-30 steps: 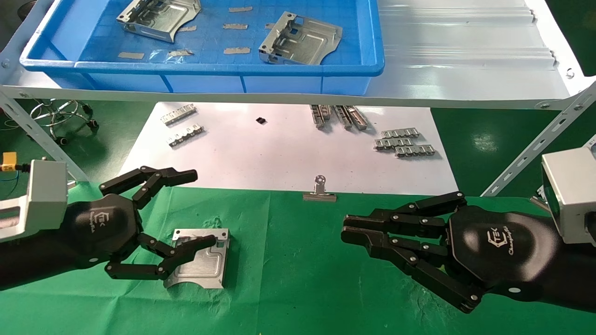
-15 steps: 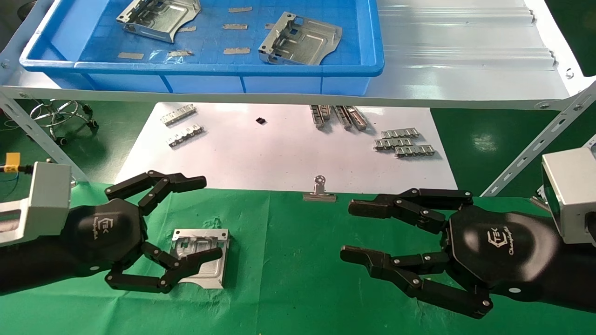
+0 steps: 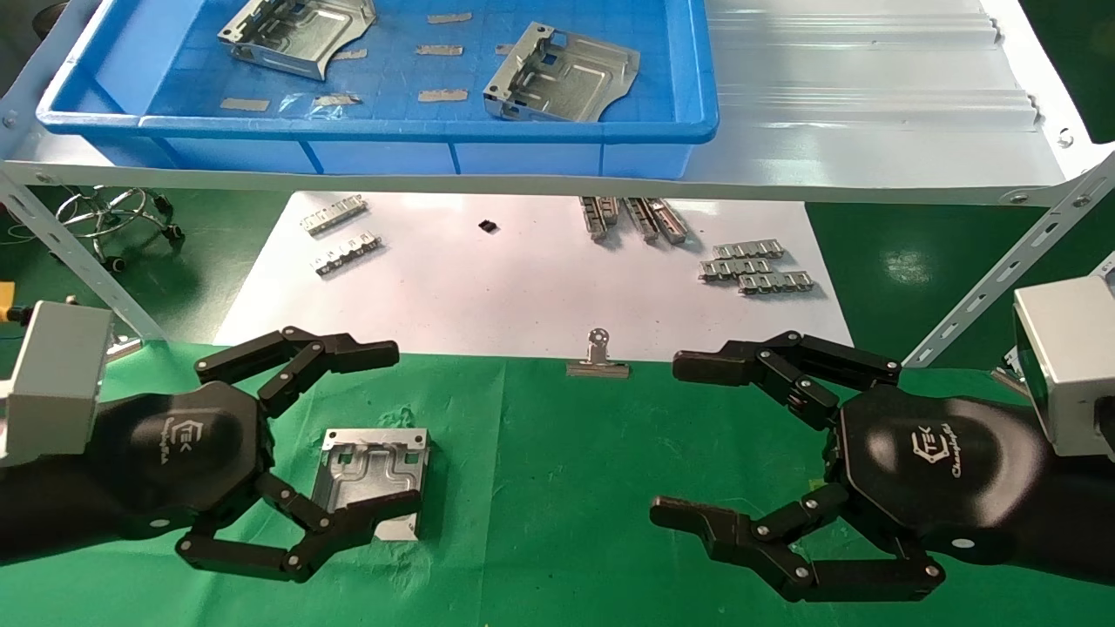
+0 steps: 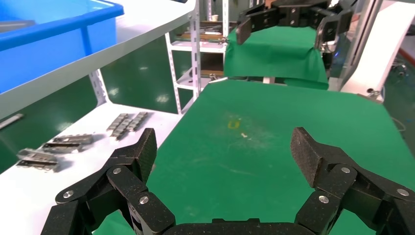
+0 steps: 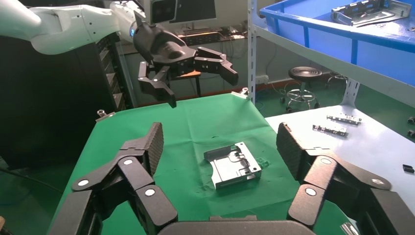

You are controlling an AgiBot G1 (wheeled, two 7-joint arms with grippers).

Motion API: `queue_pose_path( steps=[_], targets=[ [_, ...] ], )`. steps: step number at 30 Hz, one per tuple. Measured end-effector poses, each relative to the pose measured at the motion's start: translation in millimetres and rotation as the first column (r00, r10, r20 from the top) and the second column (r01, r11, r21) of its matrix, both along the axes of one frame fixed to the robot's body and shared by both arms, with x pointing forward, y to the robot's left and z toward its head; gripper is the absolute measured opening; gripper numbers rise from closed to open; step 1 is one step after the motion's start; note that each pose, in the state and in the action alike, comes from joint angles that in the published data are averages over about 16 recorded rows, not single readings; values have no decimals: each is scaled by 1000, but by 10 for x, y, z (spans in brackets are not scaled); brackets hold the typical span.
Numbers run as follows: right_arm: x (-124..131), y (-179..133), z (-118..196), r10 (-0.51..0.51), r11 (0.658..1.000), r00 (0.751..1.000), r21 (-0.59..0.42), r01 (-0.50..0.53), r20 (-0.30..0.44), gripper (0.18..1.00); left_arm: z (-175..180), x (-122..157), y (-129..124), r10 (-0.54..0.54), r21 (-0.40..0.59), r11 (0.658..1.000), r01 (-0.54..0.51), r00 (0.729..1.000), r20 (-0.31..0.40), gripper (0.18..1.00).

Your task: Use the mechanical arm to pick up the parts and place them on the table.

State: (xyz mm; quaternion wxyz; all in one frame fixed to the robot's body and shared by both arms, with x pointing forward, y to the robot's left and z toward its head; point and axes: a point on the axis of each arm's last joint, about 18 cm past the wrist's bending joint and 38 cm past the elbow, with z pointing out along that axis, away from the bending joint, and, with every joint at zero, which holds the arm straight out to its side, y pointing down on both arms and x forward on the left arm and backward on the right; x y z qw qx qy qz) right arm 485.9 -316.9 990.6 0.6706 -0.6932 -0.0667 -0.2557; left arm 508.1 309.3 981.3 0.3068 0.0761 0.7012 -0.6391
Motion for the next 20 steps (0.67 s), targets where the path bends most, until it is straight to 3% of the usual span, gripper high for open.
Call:
queue_pose_path(
  steps=[11,20],
  targets=[
    [0,0,0,0,1000,1000,0,0,0,948,55,-147,-48,-59,-4,998,59,998,-27,1001],
    [0,0,0,0,1000,1000,0,0,0,987,79,-222,-68,-88,-3,996,88,995,-41,1001]
  ],
)
